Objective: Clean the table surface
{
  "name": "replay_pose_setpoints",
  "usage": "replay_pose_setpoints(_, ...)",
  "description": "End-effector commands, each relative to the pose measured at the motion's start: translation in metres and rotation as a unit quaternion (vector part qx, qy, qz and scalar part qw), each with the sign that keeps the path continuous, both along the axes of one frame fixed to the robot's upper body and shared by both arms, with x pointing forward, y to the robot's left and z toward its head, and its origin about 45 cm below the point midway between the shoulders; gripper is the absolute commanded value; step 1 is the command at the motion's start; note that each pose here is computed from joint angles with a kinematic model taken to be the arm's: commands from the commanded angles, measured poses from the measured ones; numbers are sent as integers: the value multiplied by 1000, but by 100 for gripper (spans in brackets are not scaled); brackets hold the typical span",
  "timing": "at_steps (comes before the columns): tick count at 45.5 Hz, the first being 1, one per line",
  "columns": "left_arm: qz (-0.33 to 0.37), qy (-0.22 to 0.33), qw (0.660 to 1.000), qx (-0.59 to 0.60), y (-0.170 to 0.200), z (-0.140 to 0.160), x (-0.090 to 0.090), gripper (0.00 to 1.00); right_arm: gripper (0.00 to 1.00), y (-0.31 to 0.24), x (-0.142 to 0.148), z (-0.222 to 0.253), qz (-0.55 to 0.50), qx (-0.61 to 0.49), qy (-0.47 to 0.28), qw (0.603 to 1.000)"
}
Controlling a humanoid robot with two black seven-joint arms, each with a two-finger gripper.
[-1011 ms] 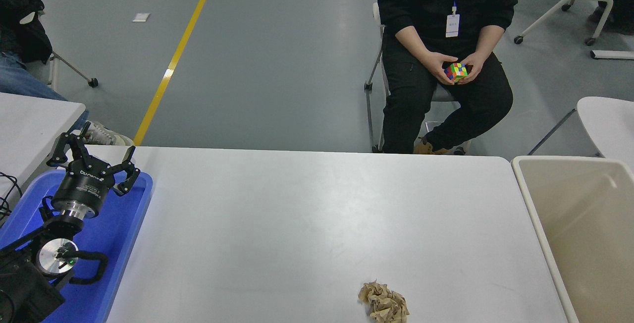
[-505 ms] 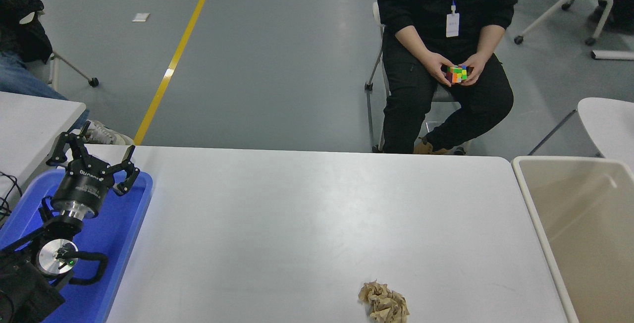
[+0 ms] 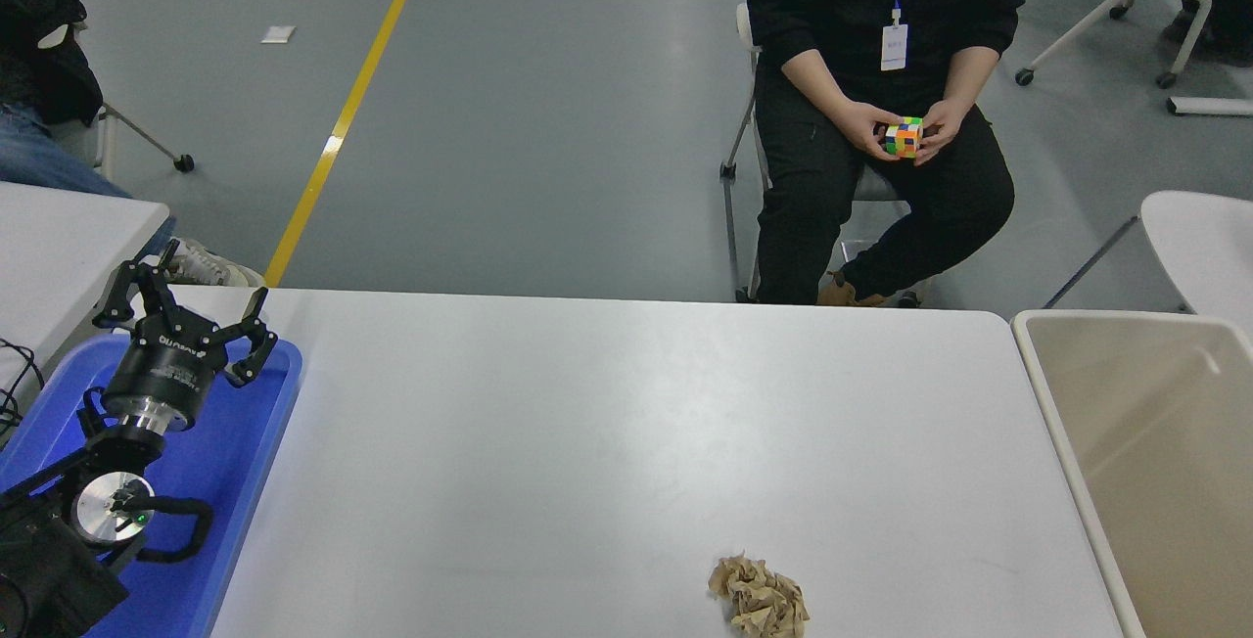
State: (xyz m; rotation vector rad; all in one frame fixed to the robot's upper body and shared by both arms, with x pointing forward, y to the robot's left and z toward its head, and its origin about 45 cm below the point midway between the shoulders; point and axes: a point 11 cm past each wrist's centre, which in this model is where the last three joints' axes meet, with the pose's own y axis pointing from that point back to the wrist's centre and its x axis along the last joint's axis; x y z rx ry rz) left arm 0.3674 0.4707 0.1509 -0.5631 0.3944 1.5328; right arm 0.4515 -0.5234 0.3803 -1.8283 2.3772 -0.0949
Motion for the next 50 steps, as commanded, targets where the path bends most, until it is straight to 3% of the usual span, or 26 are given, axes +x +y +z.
replay_pose_setpoints(1,0,0,1000,0,0,0,0,100,99,31,5,10,47,78,-39,995)
replay_pose_setpoints(30,0,0,1000,1,1,0,0,100,99,81,-4,-84,91,162,11,982)
replay_pose_setpoints(50,0,0,1000,0,0,0,0,100,99,98,-41,-171,95,203,50,973)
